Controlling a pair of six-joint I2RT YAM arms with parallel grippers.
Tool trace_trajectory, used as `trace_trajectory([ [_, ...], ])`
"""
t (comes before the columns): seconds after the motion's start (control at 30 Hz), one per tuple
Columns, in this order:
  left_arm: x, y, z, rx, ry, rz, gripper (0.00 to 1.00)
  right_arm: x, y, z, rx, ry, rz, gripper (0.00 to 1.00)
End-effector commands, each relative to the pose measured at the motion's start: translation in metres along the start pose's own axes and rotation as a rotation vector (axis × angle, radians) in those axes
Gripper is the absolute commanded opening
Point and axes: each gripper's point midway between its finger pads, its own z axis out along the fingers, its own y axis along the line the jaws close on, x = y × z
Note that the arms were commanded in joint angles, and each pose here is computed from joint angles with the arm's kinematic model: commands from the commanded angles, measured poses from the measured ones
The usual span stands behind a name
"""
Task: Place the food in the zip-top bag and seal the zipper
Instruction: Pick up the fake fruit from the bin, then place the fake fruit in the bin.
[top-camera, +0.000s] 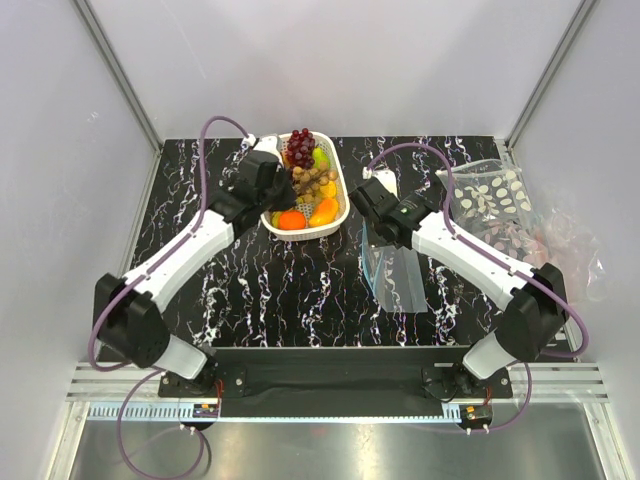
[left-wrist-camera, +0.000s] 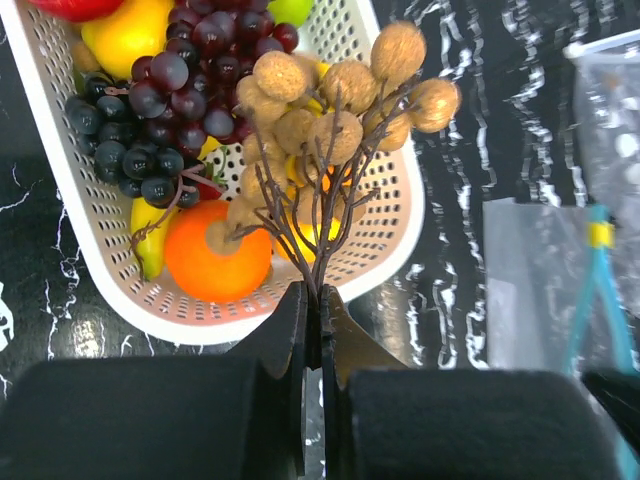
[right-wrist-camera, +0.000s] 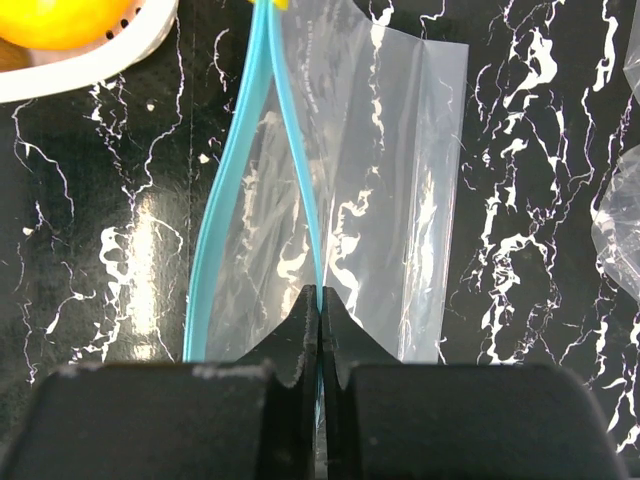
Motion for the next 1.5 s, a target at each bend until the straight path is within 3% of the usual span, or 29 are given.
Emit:
trace_trajectory([
  [0.0, -0.007, -0.011, -0.021, 0.081, -0.041, -0.034, 0.00, -0.016, 0.006, -0.003, -0.032, -0.039, 0.019, 0.00],
  [0.27, -0.016, -0.027, -0.058, 0.193, -0.092, -0.064, 0.00, -0.019, 0.009, 0.001, -0.033, -0.046, 0.019, 0.00],
  [0.9, 0.024, -0.045, -0.093, 0.369, 0.018, -0.088, 0.00, -0.022, 0.018, 0.016, -0.044, -0.072, 0.029, 0.00],
  [1.07, 0.023, -0.035, -0.081, 0.306, 0.010, -0.086, 0.00, -0.022, 0.018, 0.020, -0.025, -0.065, 0.026, 0.00],
  [1.3, -0.013, -0.022, -0.059, 0.208, -0.098, -0.104, 0.00, -0.019, 0.020, 0.024, -0.027, -0.054, 0.029, 0.00],
  [1.47, -0.021, -0.008, -0.033, 0.156, -0.079, -0.117, 0.00, -0.018, 0.019, 0.024, -0.023, -0.051, 0.024, 0.00],
])
